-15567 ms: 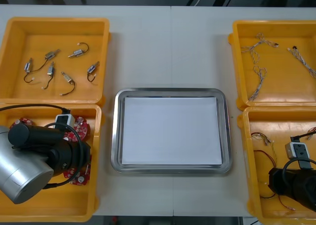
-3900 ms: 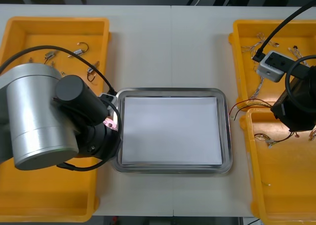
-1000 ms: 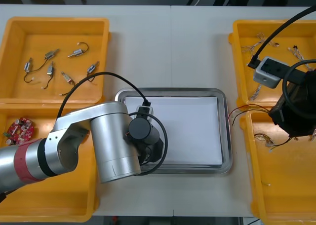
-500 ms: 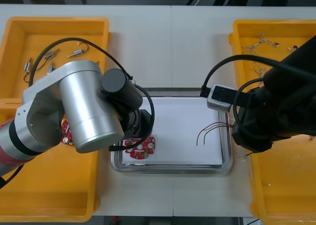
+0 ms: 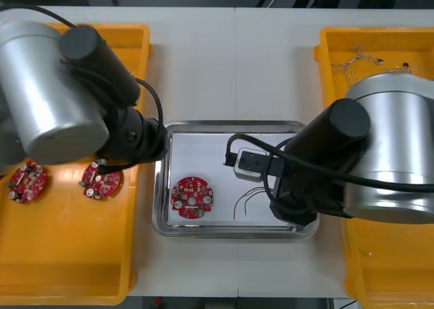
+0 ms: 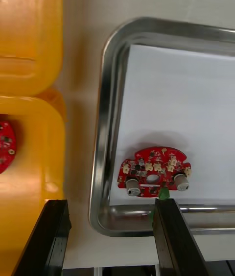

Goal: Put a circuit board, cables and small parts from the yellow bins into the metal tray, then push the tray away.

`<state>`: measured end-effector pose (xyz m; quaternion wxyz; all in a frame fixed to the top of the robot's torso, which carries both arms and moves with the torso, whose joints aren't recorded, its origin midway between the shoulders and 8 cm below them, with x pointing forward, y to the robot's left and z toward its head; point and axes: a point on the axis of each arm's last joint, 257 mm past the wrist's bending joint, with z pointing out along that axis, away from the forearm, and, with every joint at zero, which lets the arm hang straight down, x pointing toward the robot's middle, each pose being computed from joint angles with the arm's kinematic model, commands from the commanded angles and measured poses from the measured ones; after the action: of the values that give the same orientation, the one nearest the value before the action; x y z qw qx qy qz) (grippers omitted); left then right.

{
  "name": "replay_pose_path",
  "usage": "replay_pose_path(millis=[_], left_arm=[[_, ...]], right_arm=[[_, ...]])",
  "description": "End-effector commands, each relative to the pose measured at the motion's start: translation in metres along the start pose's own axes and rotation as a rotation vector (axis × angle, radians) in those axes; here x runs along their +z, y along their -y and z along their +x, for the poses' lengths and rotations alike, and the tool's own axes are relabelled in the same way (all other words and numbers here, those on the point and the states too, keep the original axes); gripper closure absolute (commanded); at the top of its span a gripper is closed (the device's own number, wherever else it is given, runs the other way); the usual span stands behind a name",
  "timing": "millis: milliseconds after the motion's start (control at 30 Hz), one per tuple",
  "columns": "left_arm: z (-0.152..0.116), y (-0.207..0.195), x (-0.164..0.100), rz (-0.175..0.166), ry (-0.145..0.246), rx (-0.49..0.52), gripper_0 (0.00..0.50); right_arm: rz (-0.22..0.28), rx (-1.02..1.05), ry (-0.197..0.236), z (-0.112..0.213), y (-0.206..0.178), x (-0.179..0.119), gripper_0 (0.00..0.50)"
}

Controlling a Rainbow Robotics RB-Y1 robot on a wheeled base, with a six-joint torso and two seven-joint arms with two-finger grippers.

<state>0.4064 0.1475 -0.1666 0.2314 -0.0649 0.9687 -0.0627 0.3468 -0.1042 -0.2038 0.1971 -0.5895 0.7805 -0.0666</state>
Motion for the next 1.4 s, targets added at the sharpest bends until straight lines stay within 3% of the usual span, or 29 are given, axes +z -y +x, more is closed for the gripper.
replay_pose_path(millis=[33,233,533,733,1000,1200,1300,1333,1367,1400], left_arm=[[-0.029,-0.032,-0.025,-0.025,0.044,-0.069,0.000],[-0.053,-0.063,-0.034,-0.063,0.057,-0.111,0.000],[-0.091,-0.114,-0.029,-0.142,0.067,-0.116,0.000],[-0.109,-0.126,-0.022,-0.143,0.089,-0.098,0.000],[-0.130,-0.132,-0.018,-0.124,0.136,-0.096,0.000],[-0.143,-0.141,-0.016,-0.132,0.159,-0.064,0.000],[-0.149,-0.148,-0.016,-0.137,0.165,-0.055,0.000],[-0.150,-0.150,-0.014,-0.139,0.165,-0.049,0.000],[-0.153,-0.153,-0.013,-0.142,0.170,-0.042,0.000],[-0.156,-0.155,-0.012,-0.145,0.176,-0.039,0.000]], right_arm=[[0.013,-0.096,0.008,-0.015,-0.006,0.014,0.500],[0.030,-0.117,-0.002,-0.012,-0.001,0.041,0.500],[0.007,-0.124,0.004,-0.009,-0.002,0.069,0.500],[0.032,-0.145,0.027,-0.013,0.001,0.081,0.500],[0.023,-0.132,0.019,-0.015,-0.001,0.097,0.500],[0.040,-0.130,0.031,-0.017,0.003,0.103,0.499],[0.044,-0.135,0.034,-0.018,0.004,0.103,0.404],[0.045,-0.135,0.033,-0.018,0.004,0.103,0.314],[0.050,-0.138,0.034,-0.018,0.005,0.103,0.176],[0.055,-0.142,0.036,-0.019,0.006,0.102,0.069]])
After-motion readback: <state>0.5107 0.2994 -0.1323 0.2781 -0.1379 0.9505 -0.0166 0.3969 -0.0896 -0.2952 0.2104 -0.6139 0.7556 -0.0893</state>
